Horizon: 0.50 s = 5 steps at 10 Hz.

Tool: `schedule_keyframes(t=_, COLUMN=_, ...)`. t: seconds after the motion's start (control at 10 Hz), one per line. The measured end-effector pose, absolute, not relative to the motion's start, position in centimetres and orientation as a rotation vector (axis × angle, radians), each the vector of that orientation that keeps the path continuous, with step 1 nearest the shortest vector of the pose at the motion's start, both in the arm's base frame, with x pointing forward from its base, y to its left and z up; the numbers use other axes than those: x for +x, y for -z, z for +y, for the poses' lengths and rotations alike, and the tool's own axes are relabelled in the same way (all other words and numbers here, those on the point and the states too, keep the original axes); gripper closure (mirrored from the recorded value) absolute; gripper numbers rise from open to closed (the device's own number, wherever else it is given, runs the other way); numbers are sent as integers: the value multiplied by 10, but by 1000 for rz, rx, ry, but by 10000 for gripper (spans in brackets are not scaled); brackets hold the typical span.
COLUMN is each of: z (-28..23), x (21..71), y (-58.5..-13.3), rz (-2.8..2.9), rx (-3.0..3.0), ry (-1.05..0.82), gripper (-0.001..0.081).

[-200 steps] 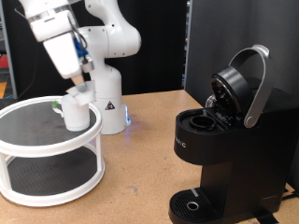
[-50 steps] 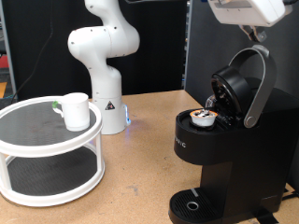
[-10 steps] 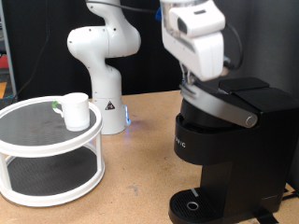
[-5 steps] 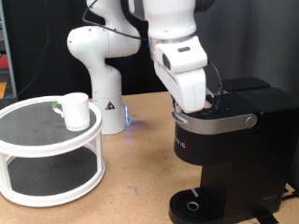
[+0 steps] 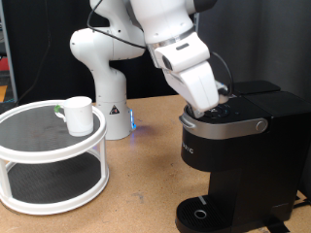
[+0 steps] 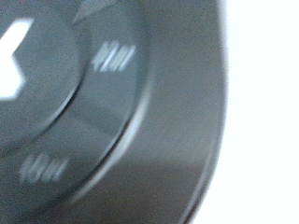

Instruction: Make a cup of coffee with the keurig machine

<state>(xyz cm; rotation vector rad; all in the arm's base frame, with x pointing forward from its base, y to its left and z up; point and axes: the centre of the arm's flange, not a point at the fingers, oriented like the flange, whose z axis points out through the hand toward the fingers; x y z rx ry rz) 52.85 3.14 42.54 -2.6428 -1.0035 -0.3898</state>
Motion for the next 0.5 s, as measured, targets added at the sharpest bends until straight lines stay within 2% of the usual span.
schedule_keyframes(t=0.2, z=27, x=527, y=-446, rz=-960, rx=-2548, ry=531, gripper=804)
schedule_keyframes(t=0.5, z=19, x=517, y=-490, rz=-994, rx=-2504, ry=565, gripper=804)
